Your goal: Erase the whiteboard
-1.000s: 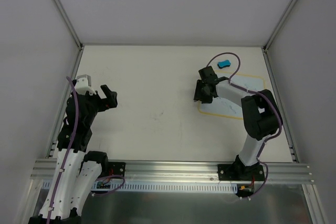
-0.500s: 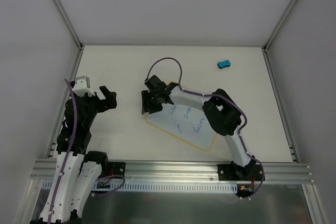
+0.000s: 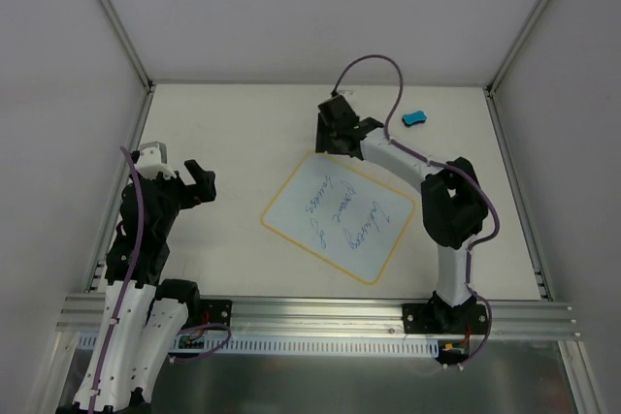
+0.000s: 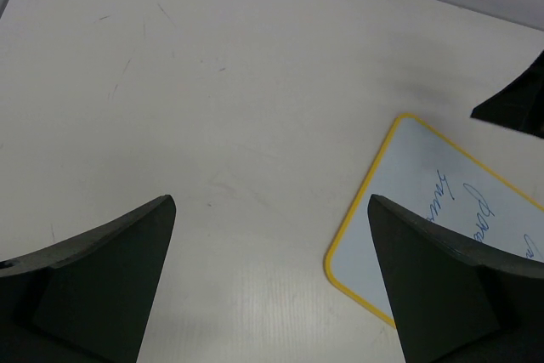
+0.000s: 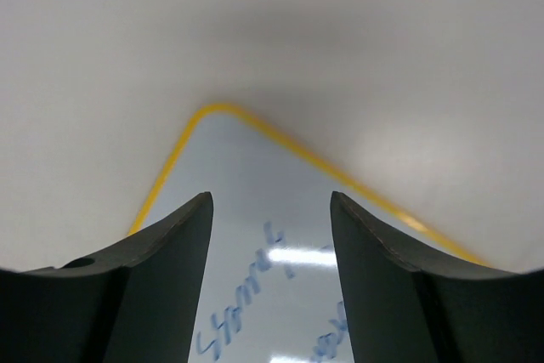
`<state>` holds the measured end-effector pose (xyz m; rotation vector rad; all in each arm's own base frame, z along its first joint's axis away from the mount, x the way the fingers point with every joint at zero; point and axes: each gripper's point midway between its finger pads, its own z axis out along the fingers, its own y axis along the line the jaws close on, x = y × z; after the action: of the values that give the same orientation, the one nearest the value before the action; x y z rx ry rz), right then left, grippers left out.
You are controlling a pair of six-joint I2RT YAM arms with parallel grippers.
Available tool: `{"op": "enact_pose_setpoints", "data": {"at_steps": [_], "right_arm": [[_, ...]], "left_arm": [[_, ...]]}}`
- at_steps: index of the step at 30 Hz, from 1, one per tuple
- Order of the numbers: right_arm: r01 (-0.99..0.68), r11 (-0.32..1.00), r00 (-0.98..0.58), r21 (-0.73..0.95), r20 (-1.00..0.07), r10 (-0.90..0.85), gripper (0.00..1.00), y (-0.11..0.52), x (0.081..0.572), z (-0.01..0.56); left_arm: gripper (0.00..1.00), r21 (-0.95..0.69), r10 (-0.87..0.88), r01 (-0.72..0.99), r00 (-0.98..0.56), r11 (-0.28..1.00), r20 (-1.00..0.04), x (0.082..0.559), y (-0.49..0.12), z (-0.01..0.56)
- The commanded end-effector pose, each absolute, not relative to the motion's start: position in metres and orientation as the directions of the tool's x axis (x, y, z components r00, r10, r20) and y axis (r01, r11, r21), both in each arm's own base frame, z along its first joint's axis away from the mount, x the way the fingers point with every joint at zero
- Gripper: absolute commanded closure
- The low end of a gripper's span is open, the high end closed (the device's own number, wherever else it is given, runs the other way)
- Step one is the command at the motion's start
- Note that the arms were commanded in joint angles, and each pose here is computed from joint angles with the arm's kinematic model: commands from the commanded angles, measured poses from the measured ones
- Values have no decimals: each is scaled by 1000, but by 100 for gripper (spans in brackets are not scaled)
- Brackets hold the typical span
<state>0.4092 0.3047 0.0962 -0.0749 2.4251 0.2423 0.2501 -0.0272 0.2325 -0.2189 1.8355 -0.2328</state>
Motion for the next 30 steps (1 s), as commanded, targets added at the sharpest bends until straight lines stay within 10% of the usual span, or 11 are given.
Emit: {"op": "enact_pose_setpoints", "data": {"at_steps": [1,12,30], "right_arm": [[133,990,-631,38,-767,114,38,220,450,135],[593,791,-459,152,-743,487,37,88,510,99],[737,601,-310,309,-636,706,37,41,566,50]], "left_arm": [[1,-259,-259,-30,-234,965,-937,253,-25,241],[1,-264,-261,-21,-244,964,-934,253,-27,238],[1,-270,-263,-13,-270,963,-926,256,-31,233]]}}
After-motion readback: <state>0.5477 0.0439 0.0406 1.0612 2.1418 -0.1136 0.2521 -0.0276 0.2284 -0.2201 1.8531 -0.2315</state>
